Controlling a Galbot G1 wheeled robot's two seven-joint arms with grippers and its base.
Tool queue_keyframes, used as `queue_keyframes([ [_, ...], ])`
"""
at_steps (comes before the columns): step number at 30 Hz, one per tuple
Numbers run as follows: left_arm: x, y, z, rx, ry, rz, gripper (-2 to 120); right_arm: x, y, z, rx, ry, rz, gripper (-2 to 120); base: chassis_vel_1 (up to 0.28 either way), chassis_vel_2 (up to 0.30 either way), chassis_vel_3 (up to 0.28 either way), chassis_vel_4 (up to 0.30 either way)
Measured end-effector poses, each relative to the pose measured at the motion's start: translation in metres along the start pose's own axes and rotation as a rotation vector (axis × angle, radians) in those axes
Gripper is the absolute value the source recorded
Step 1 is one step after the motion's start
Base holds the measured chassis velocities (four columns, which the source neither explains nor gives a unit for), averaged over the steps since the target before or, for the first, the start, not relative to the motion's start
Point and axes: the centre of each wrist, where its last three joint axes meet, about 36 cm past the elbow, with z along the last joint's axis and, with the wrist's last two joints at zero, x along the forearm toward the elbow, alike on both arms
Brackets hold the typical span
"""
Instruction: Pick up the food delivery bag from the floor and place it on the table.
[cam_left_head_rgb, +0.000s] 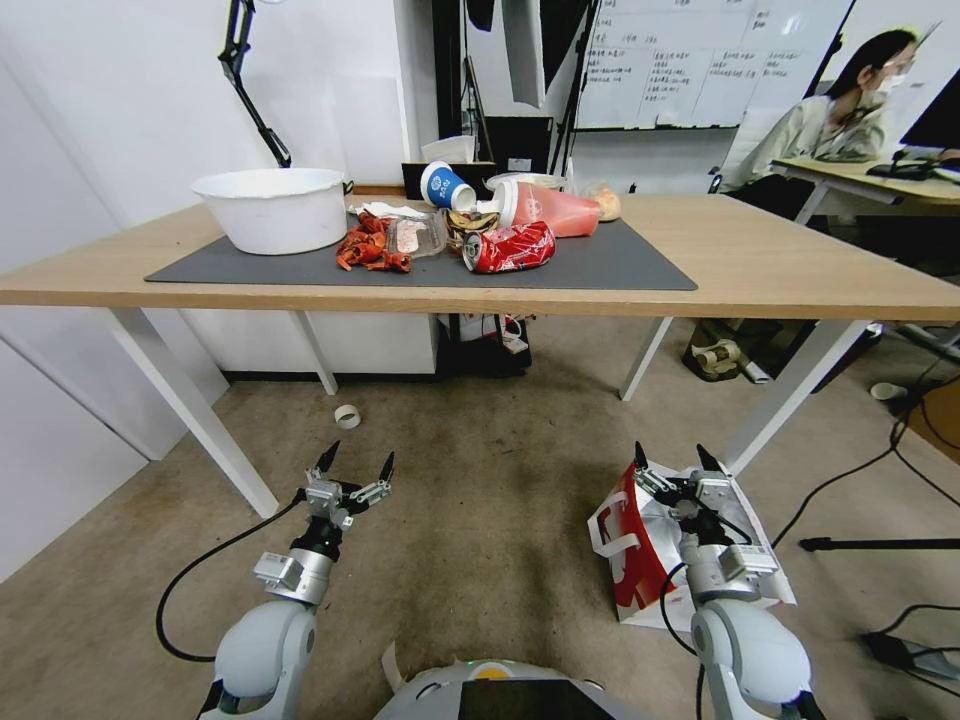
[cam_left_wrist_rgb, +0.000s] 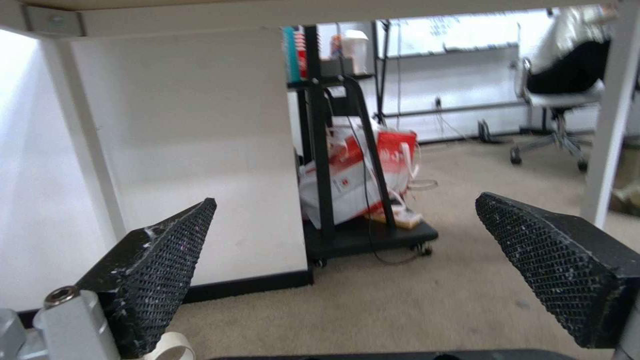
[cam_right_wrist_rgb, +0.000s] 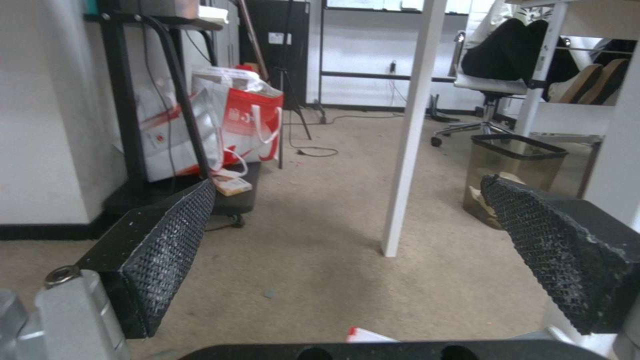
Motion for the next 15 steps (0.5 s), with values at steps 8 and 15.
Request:
queue_keyframes([
  [8, -0.001, 0.005, -0.004, 0.026, 0.0, -0.026, 100, -0.007, -0.019, -0.021, 0.082, 0.114, 0.098, 100, 0.0, 0.0, 0.0, 0.0],
  [15, -0.001, 0.01, 0.001, 0.02, 0.02, -0.025, 100, -0.025, -0.044, -0.01, 0.16, 0.217, 0.132, 100, 0.0, 0.0, 0.0, 0.0],
])
